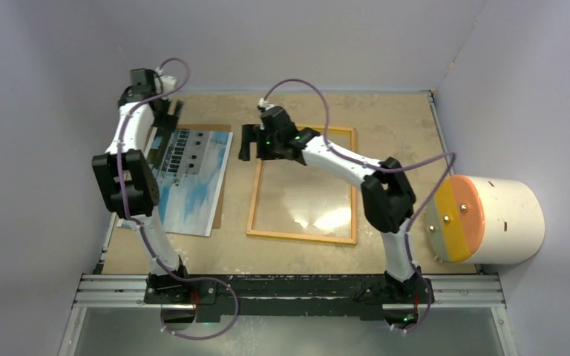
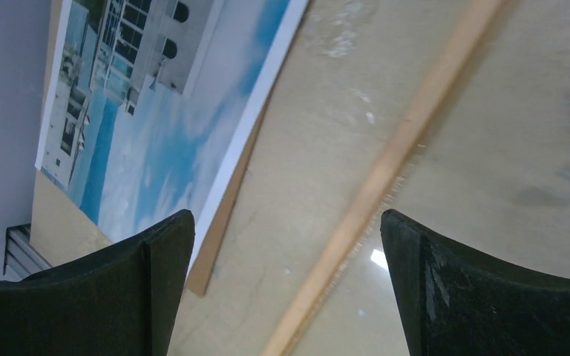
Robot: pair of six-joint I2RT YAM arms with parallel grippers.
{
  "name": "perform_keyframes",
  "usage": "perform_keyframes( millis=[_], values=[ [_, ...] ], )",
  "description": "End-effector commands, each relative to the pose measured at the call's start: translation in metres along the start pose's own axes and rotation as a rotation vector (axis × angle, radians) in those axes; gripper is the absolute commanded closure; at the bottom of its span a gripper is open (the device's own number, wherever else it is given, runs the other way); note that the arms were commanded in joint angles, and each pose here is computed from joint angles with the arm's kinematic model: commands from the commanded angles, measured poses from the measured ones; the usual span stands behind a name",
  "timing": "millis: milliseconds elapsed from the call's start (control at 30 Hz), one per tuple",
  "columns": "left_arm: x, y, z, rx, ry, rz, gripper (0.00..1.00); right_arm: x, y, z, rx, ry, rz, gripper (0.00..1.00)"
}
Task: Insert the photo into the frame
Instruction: Pick up the photo at the center of the board.
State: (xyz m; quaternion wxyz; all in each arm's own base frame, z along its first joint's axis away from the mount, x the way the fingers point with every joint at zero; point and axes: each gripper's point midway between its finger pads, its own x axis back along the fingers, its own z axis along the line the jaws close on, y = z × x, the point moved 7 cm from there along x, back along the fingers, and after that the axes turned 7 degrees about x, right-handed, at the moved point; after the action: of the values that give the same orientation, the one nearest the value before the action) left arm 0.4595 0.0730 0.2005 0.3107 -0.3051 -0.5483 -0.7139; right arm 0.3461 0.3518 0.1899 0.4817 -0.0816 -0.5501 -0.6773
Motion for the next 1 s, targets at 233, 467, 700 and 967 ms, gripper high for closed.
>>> perform_keyframes(
  millis=[233, 467, 700, 967],
  values=[
    [0.002, -0.075, 0.123, 0.099, 0.531, 0.119, 0.26, -0.075, -0.026, 0.071, 0.009, 0.023, 0.034, 0.07],
    [-0.021, -0.108, 0.124, 0.089, 0.640, 0.155, 0.28, -0.099, -0.046, 0.059, -0.023, -0.035, 0.053, 0.11],
    [-0.044, -0.133, 0.114, 0.088, 0.626, 0.199, 0.27, -0.117, -0.064, 0.048, -0.059, -0.046, 0.104, 0.13],
    [-0.056, -0.154, 0.094, 0.109, 0.507, 0.242, 0.26, -0.135, -0.078, 0.029, -0.134, -0.053, 0.147, 0.13]
  ],
)
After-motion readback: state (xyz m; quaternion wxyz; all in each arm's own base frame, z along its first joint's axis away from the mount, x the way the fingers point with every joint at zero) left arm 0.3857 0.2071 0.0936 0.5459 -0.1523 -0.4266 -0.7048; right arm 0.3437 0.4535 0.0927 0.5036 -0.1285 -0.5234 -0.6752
